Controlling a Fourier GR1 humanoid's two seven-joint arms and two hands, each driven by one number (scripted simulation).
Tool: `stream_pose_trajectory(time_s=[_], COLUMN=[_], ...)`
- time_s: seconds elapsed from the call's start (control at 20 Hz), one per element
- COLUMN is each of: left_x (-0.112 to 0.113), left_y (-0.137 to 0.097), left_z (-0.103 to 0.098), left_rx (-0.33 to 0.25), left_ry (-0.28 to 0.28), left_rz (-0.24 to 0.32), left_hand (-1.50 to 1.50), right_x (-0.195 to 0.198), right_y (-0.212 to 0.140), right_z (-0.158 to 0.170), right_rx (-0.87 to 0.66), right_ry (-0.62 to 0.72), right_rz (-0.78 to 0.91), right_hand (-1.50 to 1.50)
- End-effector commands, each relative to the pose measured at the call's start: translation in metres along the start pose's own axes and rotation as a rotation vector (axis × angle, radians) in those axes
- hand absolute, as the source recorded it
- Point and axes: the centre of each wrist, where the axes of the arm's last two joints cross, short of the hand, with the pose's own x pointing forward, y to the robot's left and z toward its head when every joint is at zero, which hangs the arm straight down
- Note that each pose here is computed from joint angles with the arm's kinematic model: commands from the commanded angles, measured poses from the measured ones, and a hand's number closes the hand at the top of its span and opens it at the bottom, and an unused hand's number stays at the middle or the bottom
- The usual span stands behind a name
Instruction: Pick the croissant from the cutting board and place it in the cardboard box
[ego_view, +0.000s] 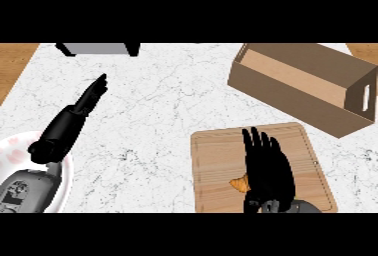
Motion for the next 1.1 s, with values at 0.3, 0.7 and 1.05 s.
stream_pose_trajectory(time_s=[0.3,0.7,1.05], left_x=[0.0,-0.006,0.001], left_y=[-0.014,0.019,0.001], left_z=[-0.002,0.001,-0.003], left_rx=[-0.009,0.007,0.0], left_ry=[-0.012,-0.001,-0.01], left_rz=[0.006,0.013,0.006], left_hand=[0.0,0.0,0.0], right_x=[-0.008,-0.005,0.007], right_y=[0.022,0.024,0.051], right_z=[-0.025,-0.011,-0.043], right_rx=[0.063,0.048,0.091], right_ry=[0.133,0.222,0.135], right_rz=[0.004,0.055,0.032], right_hand=[-1.5,-1.5,-1.5])
